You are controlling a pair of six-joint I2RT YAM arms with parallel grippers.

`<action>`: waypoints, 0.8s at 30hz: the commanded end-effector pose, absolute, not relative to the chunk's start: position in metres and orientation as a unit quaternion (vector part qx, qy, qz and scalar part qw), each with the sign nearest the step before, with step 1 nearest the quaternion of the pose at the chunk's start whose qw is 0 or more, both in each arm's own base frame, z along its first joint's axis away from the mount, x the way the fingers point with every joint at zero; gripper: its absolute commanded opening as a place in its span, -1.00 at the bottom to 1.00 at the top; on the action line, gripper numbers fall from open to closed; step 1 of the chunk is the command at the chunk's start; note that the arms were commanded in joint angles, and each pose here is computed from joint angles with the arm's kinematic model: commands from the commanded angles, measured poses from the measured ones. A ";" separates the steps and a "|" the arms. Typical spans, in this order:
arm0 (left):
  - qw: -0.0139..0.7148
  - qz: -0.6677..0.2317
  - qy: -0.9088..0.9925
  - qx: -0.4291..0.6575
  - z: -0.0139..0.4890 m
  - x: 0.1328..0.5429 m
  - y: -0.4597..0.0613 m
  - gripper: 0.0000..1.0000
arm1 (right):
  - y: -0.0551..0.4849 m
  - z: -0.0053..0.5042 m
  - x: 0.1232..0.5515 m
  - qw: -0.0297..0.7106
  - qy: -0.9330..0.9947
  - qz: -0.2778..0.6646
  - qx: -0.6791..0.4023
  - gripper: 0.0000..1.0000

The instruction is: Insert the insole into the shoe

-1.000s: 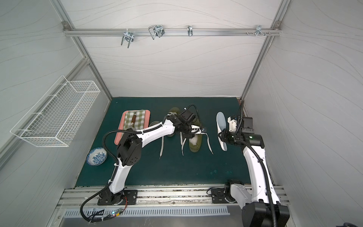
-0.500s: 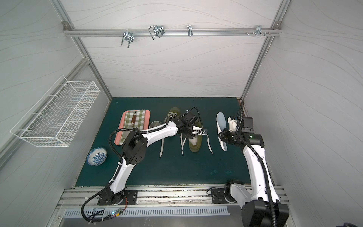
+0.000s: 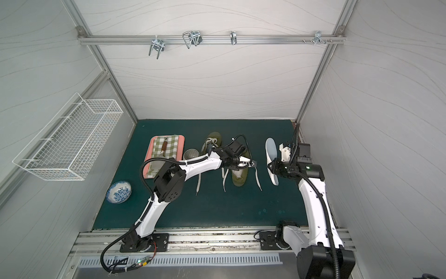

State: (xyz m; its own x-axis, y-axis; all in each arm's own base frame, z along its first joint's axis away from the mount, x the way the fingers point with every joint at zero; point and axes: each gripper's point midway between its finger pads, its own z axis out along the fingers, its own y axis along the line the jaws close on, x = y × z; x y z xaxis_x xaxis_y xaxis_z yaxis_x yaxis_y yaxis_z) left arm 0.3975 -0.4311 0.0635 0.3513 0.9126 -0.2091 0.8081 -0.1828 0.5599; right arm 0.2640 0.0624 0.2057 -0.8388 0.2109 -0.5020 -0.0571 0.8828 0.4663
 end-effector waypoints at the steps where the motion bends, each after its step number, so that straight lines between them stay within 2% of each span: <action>1: 0.310 0.096 0.563 0.760 0.074 0.402 -0.433 -0.88 | 0.064 0.211 0.265 0.284 0.926 0.246 0.033 -0.51; 4: 0.301 0.088 0.571 0.759 0.084 0.396 -0.429 -1.00 | 0.065 0.212 0.265 0.284 0.925 0.249 0.031 -0.52; 24: 0.271 0.020 0.704 0.656 0.128 0.363 -0.415 -1.00 | 0.068 0.197 0.263 0.263 0.933 0.244 0.028 -0.54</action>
